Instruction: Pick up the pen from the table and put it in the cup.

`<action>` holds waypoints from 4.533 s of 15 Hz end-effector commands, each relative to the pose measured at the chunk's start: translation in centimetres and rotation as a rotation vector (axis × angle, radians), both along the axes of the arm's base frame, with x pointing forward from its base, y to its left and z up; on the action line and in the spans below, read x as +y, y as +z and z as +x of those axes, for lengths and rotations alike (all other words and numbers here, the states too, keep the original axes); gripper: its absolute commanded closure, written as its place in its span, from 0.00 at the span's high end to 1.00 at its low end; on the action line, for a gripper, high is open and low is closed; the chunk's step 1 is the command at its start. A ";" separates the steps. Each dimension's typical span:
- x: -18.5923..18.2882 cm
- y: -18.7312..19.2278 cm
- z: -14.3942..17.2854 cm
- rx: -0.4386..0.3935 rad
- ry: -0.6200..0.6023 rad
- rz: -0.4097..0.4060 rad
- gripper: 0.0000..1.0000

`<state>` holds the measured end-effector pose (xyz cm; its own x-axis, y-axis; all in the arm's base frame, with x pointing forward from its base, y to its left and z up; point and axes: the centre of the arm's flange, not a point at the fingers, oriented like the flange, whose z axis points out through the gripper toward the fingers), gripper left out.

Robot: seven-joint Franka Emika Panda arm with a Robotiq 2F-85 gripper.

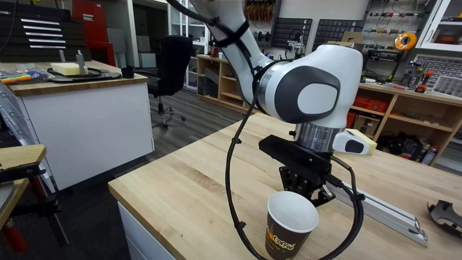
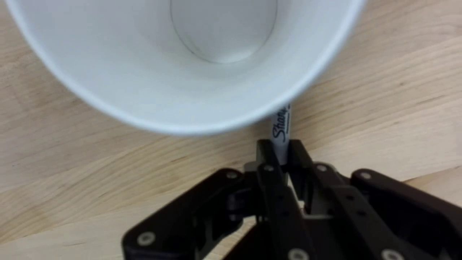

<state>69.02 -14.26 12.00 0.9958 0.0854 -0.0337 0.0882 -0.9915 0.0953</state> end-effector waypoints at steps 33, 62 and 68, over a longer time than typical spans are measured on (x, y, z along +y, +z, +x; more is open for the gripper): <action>-2.2 13.3 -3.2 -0.086 0.133 0.182 0.03; -6.1 11.7 -12.0 -0.350 0.134 0.169 0.06; -6.1 13.6 -13.0 -0.460 0.128 0.122 0.64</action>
